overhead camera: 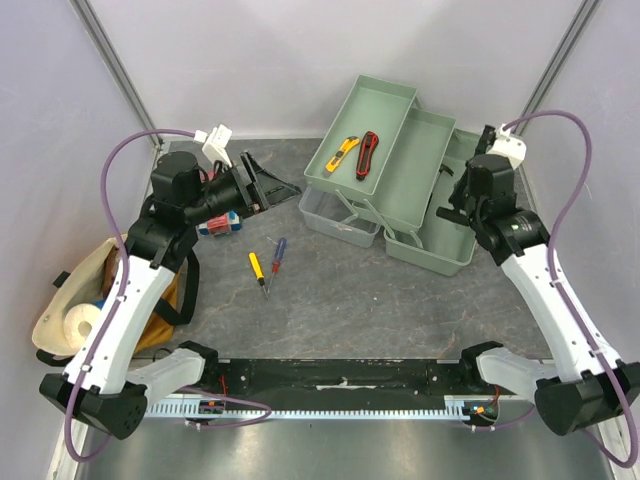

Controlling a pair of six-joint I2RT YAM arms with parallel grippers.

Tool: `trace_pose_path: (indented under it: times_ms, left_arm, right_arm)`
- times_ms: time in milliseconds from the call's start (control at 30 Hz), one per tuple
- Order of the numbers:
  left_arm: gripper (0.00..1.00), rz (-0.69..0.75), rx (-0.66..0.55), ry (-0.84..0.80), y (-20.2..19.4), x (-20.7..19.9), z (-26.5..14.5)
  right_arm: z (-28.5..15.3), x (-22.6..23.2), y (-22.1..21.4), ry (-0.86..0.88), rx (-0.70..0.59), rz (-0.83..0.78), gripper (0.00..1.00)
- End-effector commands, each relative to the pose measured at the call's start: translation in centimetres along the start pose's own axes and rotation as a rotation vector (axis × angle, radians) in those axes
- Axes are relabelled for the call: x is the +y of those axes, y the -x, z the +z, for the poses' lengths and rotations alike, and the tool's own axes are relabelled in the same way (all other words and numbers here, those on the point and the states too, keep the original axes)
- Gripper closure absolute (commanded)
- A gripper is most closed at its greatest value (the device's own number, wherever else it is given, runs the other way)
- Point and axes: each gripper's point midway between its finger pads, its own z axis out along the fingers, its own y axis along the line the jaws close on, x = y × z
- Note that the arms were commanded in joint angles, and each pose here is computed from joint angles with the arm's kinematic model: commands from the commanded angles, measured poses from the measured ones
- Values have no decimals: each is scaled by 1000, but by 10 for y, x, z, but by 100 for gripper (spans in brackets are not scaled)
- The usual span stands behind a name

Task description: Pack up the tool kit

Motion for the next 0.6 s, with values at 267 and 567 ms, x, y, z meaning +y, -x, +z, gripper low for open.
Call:
trace_pose_path:
  times_ms: [267,567]
  left_arm:
    - [25,82,163,87,-17,19,2]
    - [26,55,183,137,-30,36,1]
  right_arm:
    - [82,-26,-95,-143,128,-17,100]
    - [127,-35,-120,-246,179,-140,100]
